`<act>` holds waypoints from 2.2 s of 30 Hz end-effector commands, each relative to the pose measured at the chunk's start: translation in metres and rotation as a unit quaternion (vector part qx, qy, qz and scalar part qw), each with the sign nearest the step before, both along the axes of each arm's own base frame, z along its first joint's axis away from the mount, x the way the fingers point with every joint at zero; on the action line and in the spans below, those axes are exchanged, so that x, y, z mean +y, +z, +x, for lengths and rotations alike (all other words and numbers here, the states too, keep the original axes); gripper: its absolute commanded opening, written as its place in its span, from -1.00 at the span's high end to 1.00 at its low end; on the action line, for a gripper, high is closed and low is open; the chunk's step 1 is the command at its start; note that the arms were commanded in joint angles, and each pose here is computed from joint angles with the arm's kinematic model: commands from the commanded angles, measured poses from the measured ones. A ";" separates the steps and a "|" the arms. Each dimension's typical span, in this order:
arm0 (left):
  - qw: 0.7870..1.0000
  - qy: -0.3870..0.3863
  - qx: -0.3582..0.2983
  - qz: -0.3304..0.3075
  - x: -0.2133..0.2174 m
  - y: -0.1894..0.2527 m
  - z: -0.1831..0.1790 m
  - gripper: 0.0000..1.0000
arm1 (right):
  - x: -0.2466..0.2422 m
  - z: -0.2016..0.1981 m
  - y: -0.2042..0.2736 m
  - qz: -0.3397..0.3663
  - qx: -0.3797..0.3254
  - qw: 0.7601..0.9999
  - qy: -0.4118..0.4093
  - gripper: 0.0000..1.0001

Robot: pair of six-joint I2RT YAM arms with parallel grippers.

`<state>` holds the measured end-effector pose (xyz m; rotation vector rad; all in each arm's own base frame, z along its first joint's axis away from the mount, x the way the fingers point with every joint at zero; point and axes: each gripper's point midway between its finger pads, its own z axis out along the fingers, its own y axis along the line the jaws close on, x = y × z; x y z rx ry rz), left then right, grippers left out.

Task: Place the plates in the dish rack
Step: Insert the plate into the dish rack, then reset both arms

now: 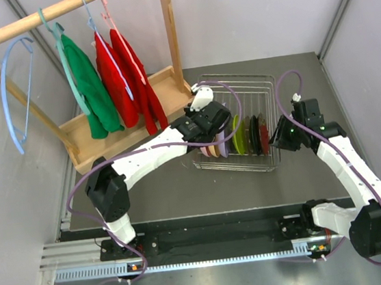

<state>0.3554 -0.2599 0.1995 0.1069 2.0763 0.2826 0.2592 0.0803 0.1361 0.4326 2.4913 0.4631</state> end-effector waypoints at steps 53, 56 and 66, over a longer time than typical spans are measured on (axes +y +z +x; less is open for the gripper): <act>0.953 -0.126 0.042 -0.272 0.052 0.045 -0.126 -0.98 | -0.050 -0.001 0.017 -0.083 -0.013 0.996 -0.024 0.15; 0.947 -0.145 0.064 -0.281 0.045 0.034 -0.134 -0.98 | -0.044 -0.003 0.020 -0.065 -0.027 0.997 -0.017 0.14; 0.932 -0.140 0.071 -0.327 0.049 0.038 -0.148 -0.98 | -0.041 -0.015 0.029 -0.055 -0.053 0.997 -0.020 -0.34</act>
